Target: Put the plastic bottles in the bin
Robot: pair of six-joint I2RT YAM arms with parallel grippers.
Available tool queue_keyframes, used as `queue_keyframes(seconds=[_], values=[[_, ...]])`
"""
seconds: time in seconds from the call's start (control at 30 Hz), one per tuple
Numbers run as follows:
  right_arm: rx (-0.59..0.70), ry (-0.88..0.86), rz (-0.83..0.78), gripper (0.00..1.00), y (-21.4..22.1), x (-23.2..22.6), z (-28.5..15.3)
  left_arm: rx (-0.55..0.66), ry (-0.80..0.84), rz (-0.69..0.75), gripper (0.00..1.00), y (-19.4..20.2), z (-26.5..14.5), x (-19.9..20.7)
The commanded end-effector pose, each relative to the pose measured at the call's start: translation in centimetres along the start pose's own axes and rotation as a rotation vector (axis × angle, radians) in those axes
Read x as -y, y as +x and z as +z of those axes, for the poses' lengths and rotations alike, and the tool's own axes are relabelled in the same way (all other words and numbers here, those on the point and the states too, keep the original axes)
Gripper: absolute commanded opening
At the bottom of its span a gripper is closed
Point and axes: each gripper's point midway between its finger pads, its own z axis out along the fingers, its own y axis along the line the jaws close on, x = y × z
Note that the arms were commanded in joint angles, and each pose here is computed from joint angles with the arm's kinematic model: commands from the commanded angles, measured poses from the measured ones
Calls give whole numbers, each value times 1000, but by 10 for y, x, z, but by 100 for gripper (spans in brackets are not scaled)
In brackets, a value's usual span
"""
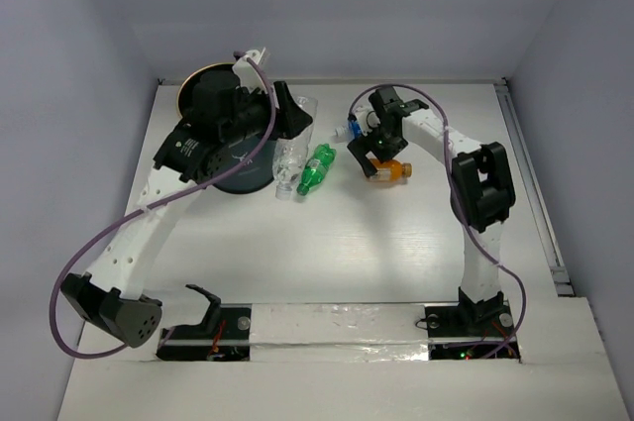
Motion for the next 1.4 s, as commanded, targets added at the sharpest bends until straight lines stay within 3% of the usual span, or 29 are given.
queue_keyframes(seconds=[0.0,0.3,0.47,0.67,1.17,1.37], values=[[-12,-47,51,99,4,-21,4,101,62,-4,32,-34,-11,14],[53,-116,212,92,11,-56,-5,186,34,-19,31,-65,-16,-4],[148,-146,324,99,13,-71,-24,289,-10,-34,30,-106,-21,-24],[197,-137,325,100,30,-79,-47,366,-60,-48,30,-141,-31,-49],[116,-201,321,100,59,-110,-45,512,-253,-117,31,-182,-59,-144],[68,-194,334,100,63,-111,-32,588,-264,-120,31,-208,-63,-156]])
